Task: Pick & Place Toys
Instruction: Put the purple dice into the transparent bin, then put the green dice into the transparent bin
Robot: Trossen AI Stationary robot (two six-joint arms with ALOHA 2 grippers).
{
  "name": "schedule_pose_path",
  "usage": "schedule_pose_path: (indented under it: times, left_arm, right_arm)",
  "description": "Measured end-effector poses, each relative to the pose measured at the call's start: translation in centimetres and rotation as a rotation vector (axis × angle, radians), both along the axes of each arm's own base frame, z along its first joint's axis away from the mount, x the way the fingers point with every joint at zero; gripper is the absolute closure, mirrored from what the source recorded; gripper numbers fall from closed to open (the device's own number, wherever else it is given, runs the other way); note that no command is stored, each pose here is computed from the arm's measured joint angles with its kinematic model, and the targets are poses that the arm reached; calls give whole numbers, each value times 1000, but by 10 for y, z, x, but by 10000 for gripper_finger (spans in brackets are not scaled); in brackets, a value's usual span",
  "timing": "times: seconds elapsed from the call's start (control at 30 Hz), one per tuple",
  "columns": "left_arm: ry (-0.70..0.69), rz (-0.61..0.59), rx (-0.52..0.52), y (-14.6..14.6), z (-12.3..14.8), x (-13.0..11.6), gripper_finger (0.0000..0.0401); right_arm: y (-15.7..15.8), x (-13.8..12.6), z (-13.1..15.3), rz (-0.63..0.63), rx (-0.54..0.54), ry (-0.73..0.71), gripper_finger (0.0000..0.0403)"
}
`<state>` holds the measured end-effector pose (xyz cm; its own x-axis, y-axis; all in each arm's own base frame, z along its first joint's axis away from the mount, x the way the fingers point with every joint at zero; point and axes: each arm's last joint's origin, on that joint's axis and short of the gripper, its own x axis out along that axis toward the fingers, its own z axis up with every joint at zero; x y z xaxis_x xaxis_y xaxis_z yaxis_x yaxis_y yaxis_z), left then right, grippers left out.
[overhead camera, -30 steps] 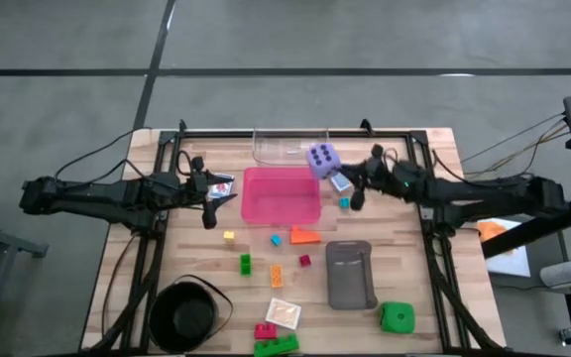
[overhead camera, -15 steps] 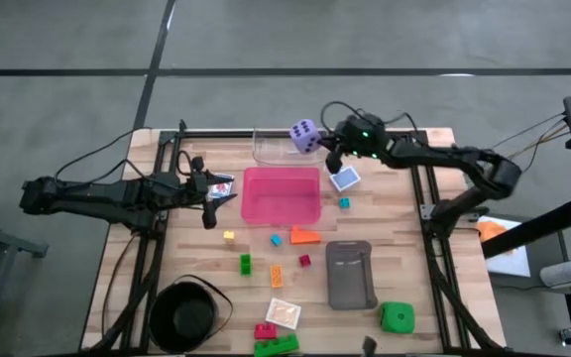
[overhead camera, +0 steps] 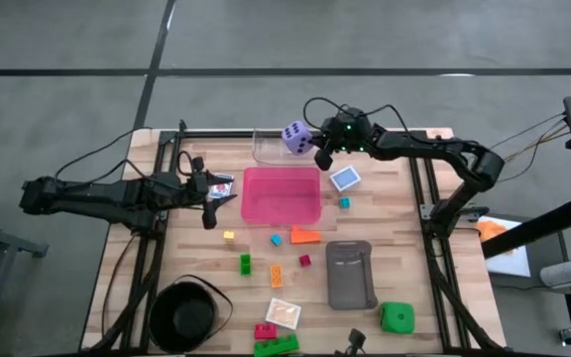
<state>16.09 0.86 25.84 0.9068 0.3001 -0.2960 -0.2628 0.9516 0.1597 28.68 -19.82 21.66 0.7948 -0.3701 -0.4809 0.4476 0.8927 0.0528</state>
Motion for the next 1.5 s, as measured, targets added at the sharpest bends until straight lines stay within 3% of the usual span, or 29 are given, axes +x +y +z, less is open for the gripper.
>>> schedule_pose_path:
  times: [0.6,0.7,0.97,1.07,1.33,1.5]
  left_arm:
    - [0,-1,-3,0,0,0,197]
    - [0,-1,-3,0,0,0,197]
    - [0,0,-2,0,0,0,197]
    - [-4,0,2,0,0,0,197]
    - [-58,0,4,0,4,2,197]
    - [-195,-16,16,0,-7,4,197]
  right_arm:
    - [2,-3,-2,-3,30,31,370]
    - [2,-3,-1,-12,41,22,337]
    - [3,-3,2,-14,32,11,201]
    - [2,-2,5,-12,15,-14,173]
    - [16,10,16,61,-101,-245,163]
    - [46,11,11,136,-193,-468,163]
